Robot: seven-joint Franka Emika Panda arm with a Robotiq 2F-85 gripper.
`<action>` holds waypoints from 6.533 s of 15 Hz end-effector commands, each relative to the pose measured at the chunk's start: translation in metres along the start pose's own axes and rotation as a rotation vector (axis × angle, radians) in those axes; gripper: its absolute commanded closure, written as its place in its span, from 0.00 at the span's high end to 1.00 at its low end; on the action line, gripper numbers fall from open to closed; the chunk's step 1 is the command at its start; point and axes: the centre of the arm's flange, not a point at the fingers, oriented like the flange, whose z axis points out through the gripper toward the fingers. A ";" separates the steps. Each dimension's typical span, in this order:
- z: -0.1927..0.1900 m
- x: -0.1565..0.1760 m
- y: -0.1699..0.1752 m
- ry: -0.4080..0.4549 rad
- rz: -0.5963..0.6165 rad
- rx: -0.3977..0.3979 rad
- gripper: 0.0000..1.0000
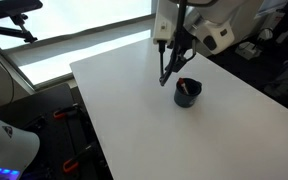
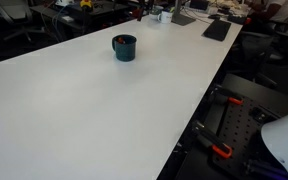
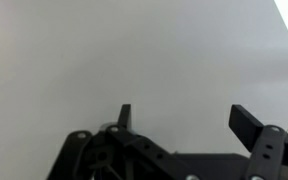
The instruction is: Remove the marker from the mug cup and place it on the table
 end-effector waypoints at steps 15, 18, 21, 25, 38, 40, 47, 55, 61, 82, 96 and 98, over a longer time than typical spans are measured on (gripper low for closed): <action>0.018 0.106 -0.016 -0.105 0.218 -0.018 1.00; 0.023 0.121 -0.015 -0.164 0.262 -0.016 1.00; 0.034 0.130 -0.009 -0.244 0.298 -0.015 1.00; 0.047 0.140 -0.001 -0.285 0.338 -0.025 1.00; 0.078 0.160 0.015 -0.362 0.436 -0.042 0.81; 0.082 0.161 0.018 -0.368 0.440 -0.039 0.68; 0.087 0.163 0.026 -0.372 0.446 -0.031 0.22; 0.085 0.155 0.030 -0.354 0.422 -0.025 0.05; 0.062 0.133 0.016 -0.306 0.371 -0.017 0.05; 0.023 0.066 -0.067 -0.460 -0.019 -0.095 0.05; 0.076 0.110 -0.039 -0.526 0.097 -0.117 0.05; 0.083 0.117 -0.039 -0.531 0.117 -0.125 0.05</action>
